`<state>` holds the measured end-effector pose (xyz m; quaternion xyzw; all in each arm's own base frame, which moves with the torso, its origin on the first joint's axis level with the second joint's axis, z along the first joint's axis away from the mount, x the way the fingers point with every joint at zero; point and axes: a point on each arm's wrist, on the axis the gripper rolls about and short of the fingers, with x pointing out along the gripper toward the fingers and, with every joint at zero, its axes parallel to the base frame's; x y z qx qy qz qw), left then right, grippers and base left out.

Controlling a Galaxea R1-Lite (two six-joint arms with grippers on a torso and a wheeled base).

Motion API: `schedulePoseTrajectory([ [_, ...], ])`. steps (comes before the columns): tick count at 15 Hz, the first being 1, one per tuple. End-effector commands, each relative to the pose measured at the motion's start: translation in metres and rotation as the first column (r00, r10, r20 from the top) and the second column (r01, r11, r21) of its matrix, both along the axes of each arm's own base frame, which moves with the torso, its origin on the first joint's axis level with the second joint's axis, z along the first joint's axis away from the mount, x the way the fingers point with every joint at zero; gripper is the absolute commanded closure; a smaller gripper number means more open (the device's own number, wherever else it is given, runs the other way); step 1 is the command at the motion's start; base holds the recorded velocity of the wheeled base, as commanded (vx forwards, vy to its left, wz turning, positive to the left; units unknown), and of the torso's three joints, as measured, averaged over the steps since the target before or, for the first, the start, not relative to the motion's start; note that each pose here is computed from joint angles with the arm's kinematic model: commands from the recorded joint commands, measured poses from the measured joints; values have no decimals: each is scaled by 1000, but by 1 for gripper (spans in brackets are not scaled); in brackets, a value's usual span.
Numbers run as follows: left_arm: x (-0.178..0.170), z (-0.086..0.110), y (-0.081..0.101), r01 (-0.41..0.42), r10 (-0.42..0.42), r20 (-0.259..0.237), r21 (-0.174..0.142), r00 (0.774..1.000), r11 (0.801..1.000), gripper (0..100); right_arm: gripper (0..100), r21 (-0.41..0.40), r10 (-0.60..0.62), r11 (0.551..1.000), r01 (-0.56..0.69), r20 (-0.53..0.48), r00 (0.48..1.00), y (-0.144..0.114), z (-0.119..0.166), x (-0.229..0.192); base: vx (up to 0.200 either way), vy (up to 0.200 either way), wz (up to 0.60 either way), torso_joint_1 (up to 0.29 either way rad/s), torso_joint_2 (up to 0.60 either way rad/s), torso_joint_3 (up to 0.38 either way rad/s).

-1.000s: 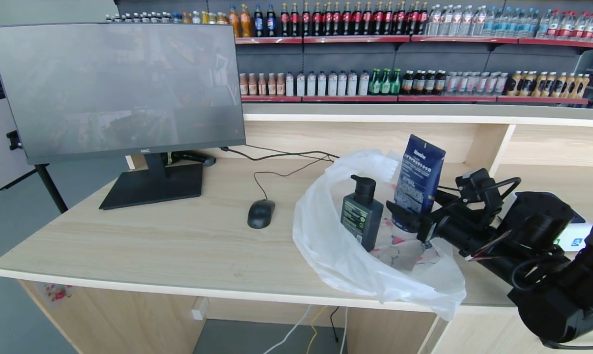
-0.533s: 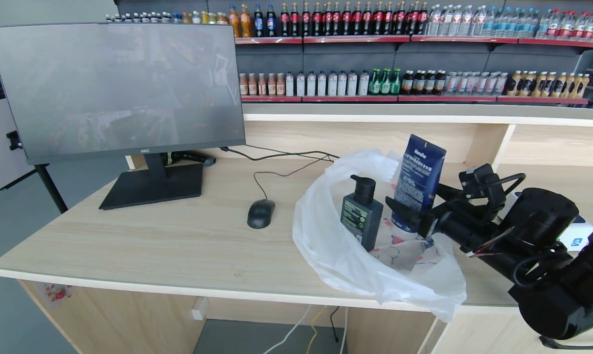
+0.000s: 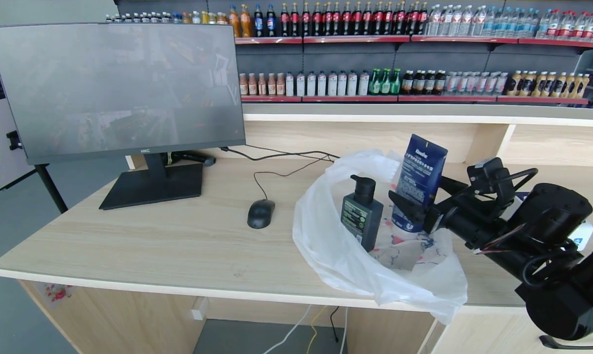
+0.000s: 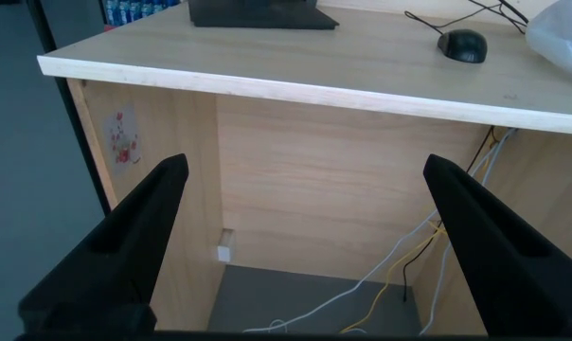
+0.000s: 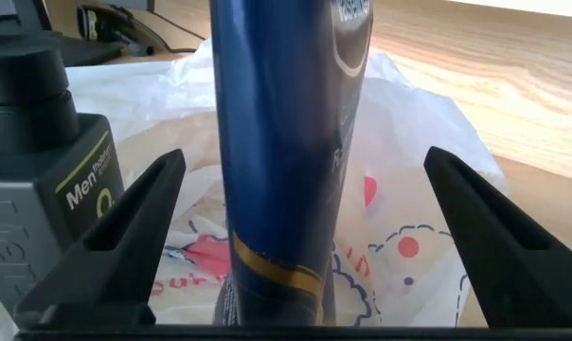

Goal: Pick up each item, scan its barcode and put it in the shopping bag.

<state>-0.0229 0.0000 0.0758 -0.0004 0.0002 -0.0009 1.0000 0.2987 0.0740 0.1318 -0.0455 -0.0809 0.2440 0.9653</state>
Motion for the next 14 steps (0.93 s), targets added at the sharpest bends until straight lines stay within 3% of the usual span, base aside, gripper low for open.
schedulePoseTrajectory([
  [1, 0, 0, 0, -2, 2, 0, -1, 1000, 1000, 0, 0, 4, 2, 1000, -2, 26, 1000, -1, 9, -7, 0, 0, 0, 0, 0, 0],
  [8, 0, 0, 0, -3, 3, 0, -1, 1000, 1000, 0, 0, 10, 1, 1000, -2, 55, 999, -6, 22, -27, 0, 0, 0, 0, 0, 0],
  [14, 0, 0, 0, 0, 0, 0, 1, 1000, 1000, 0, 0, 6, 12, 1000, -12, 111, 994, -16, 41, -88, 0, 0, 0, 0, 0, 0],
])
